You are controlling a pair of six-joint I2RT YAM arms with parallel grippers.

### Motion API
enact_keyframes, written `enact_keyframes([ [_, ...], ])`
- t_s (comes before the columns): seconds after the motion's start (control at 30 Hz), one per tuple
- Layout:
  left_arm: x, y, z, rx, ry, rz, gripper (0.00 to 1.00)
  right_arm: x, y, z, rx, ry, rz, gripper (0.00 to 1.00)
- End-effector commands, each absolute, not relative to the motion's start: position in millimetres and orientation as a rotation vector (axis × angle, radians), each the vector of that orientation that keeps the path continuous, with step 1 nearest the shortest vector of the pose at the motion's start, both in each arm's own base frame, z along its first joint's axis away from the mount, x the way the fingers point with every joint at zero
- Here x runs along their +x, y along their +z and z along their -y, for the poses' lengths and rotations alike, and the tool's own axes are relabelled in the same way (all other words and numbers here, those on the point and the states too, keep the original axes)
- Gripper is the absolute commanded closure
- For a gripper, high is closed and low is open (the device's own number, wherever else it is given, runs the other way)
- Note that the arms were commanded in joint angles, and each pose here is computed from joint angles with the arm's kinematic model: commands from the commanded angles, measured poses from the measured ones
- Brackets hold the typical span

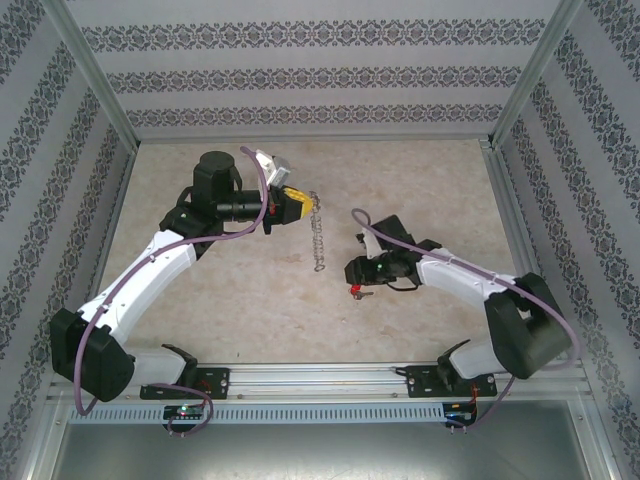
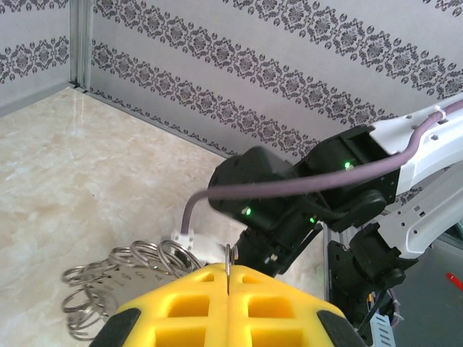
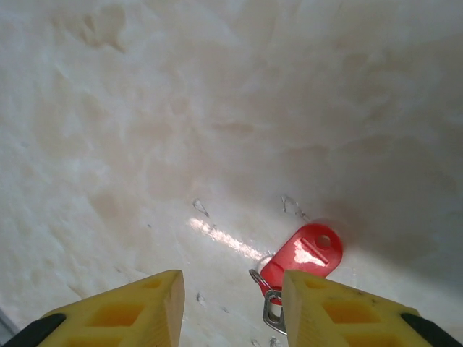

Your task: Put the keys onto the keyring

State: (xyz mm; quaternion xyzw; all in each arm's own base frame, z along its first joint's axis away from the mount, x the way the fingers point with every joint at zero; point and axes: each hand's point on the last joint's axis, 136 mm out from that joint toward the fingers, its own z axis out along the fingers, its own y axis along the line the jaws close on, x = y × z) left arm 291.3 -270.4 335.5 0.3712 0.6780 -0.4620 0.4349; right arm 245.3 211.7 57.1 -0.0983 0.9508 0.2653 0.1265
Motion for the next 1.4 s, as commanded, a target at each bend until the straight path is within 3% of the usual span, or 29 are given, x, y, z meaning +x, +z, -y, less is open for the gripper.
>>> enact_keyframes([
  [0.0, 280, 343, 271, 0.961, -1.135, -1.642, 1.00, 239, 40, -207, -0.337, 0.652, -2.822, 0.60],
  [0.5, 276, 353, 269, 0.957, -1.138, -1.614, 1.00, 225, 17, -215, -0.442, 0.586, -2.883, 0.67],
  [0.63, 276, 355, 269, 0.954, -1.140, -1.611, 1.00, 225, 14, -215, -0.449, 0.576, -2.889, 0.77],
  [0.8, 277, 355, 270, 0.951, -1.142, -1.612, 1.00, 224, 16, -215, -0.454, 0.582, -2.884, 1.00],
  [1.37, 280, 352, 263, 0.939, -1.066, -1.634, 1.00, 251, 113, -203, -0.367, 0.717, -2.585, 1.00],
])
